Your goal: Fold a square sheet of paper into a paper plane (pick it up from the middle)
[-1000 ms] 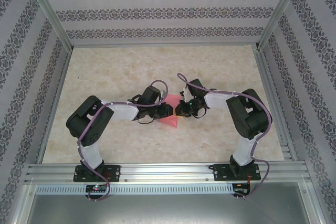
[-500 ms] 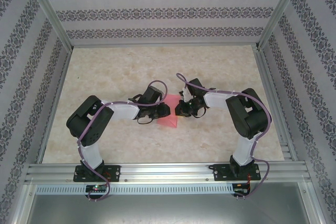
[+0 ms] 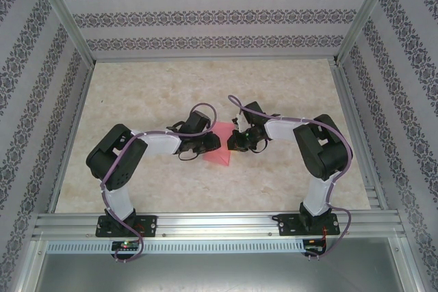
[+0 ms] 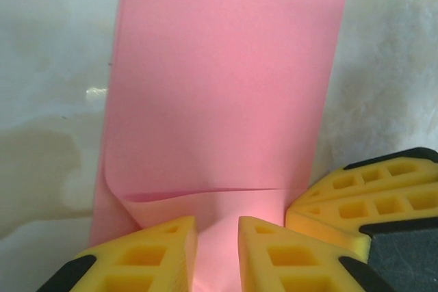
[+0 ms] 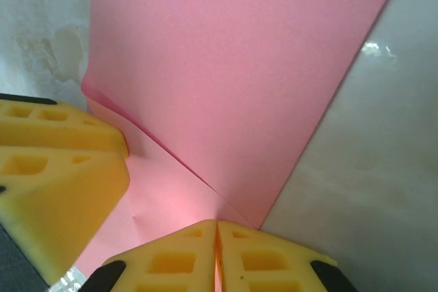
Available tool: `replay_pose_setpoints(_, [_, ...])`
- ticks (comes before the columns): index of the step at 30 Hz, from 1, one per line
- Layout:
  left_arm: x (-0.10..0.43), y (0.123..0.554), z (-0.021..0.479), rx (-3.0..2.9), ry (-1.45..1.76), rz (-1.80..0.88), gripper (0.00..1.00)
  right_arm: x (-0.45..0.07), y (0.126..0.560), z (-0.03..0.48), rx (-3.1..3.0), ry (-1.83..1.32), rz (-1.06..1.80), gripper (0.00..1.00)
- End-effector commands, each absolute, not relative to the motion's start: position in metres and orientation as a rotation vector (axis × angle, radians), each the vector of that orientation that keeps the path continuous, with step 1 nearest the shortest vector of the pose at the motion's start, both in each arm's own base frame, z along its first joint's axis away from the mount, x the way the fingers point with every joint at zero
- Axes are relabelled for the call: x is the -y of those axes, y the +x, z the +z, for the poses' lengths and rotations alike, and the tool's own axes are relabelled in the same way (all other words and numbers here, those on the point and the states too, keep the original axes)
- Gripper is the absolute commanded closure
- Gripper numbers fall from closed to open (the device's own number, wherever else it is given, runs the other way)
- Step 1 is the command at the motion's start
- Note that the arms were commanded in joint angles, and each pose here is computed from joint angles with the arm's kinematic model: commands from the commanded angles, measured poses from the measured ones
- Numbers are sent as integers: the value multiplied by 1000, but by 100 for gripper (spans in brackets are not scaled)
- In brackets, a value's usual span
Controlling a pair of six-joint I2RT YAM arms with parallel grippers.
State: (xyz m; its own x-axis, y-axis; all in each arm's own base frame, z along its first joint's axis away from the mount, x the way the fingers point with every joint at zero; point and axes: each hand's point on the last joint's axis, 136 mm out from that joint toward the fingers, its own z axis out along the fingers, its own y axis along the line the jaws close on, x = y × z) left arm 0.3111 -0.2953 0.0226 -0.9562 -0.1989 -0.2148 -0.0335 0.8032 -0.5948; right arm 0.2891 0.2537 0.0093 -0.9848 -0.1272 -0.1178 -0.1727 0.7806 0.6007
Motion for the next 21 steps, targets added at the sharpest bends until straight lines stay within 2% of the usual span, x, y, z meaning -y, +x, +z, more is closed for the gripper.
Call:
replay_pose_setpoints(1, [264,323,8,-2753,-271,-723,74,-216,269,-40,-3072,-230,659,90])
replay_pose_setpoints(12, [262,344,28,-2706,-218,-752,74,-213,269,-42,-3078,-251,604,90])
replay_pose_setpoints(16, [280,347,59,-2628,-127,-904,73,-215,270,-40,-3073,-255,611,90])
replay_pose_setpoints(21, [302,329,78,-2606,-9,-1031,74,-216,269,-39,-3071,-254,619,90])
